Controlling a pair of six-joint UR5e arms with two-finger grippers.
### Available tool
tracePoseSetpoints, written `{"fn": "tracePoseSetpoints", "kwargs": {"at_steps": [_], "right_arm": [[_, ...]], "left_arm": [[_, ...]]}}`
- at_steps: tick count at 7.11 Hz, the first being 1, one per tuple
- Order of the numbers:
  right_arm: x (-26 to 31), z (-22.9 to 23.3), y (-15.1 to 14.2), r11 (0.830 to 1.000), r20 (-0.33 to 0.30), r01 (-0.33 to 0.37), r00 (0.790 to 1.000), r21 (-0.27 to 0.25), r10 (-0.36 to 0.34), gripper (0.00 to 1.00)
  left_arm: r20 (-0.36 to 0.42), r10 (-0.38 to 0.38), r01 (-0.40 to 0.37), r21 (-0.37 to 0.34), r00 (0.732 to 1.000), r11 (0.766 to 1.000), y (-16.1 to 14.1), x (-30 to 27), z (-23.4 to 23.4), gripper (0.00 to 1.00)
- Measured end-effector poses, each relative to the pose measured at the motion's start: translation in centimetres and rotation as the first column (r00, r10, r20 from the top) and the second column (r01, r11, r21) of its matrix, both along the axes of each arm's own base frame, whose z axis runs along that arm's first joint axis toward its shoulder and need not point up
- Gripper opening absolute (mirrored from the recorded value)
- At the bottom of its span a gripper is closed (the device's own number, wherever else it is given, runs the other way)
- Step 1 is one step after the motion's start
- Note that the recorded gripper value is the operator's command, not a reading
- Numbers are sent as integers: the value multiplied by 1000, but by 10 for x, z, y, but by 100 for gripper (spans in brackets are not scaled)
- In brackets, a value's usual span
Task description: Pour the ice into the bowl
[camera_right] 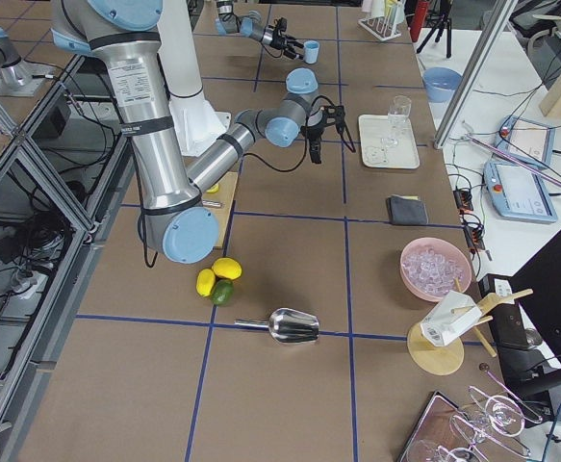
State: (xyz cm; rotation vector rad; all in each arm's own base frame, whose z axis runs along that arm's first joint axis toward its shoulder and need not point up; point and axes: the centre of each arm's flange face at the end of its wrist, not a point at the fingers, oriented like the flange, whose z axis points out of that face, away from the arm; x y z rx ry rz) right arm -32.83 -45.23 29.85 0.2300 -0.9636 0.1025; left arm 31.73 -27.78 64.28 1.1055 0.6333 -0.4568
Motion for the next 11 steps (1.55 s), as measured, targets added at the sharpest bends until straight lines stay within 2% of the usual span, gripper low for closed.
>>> {"fn": "tracePoseSetpoints", "kwargs": {"at_steps": [4,11], "right_arm": [[6,3,3,1000,-4,9,1000,8,-9,100],[5,-1,2,1000,-2,4,1000,16,-3,100]], "left_arm": [[31,-8,9,-3,999,1000,-4,11,19,100],[40,-40,41,-20,998,999,-24,14,28,100]]}}
